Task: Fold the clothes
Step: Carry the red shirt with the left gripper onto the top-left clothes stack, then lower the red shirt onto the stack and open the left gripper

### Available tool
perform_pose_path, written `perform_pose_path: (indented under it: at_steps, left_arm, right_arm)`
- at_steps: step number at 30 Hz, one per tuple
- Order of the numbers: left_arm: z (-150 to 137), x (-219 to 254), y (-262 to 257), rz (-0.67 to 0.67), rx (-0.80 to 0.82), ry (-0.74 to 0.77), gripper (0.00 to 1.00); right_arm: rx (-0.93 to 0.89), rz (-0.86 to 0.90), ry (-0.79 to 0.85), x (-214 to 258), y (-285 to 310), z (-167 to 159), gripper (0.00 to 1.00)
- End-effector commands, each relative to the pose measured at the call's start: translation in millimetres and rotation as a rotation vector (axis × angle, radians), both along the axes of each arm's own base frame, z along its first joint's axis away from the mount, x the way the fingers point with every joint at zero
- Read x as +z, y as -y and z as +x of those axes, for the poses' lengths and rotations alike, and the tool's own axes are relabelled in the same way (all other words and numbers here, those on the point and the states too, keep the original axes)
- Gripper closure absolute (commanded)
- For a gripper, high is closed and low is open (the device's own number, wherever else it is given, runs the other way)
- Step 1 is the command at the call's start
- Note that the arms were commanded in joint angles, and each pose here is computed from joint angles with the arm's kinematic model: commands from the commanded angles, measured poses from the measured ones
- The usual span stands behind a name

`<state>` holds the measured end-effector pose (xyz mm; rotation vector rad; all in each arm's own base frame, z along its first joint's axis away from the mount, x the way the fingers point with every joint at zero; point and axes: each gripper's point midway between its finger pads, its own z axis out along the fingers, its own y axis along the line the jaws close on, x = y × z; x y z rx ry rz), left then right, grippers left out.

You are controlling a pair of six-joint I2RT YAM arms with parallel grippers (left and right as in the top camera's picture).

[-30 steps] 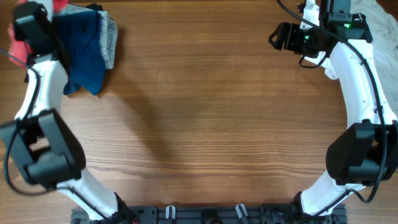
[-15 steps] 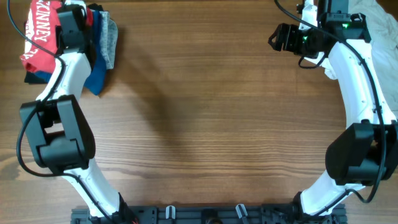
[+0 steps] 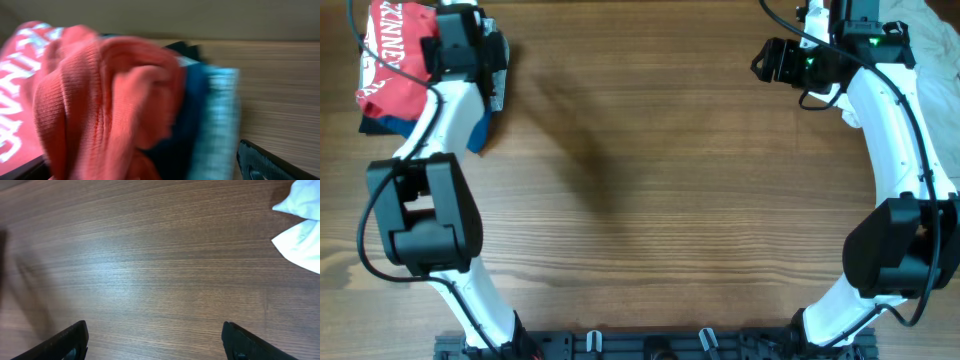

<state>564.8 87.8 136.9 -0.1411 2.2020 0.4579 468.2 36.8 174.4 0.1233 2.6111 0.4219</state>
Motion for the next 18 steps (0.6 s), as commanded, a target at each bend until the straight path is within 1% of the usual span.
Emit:
perform_pose_path:
  at_steps: [1, 3, 4, 7, 13, 16, 18]
  left_arm:
    - [5.0, 71.8, 60.7, -0.037, -0.113, 0.143, 0.00]
    - [-0.1, 89.0, 74.4, -0.044, -0.134, 0.166, 0.00]
    - [-3.2, 98.0, 75.9, -0.059, -0.118, 0.187, 0.00]
    - [-10.6, 119.5, 62.0, -0.080, -0.053, 0.240, 0.00]
    - [-13.7, 136.0, 10.1, -0.078, 0.043, 0.304, 0.00]
    - [-15.6, 143.1, -25.7, -0.125, 0.137, 0.373, 0.00]
    - [-18.4, 145.1, -50.7, -0.181, 0.200, 0.420, 0.00]
  right_arm:
    - [0.026, -0.015, 0.008, -1.6, -7.6, 2.1, 0.14]
    - [0.031, -0.014, 0.011, -1.2, -10.5, 2.5, 0.14]
    - [0.033, -0.014, 0.011, -1.2, -11.3, 2.4, 0.14]
    - [0.035, -0.016, 0.010, -1.3, -11.2, 2.2, 0.14]
    - [0.033, -0.020, 0.015, -1.0, -10.5, 3.2, 0.14]
    - [0.033, -0.020, 0.018, -0.6, -10.5, 3.8, 0.14]
    - [0.034, -0.020, 0.017, -0.7, -10.8, 3.7, 0.14]
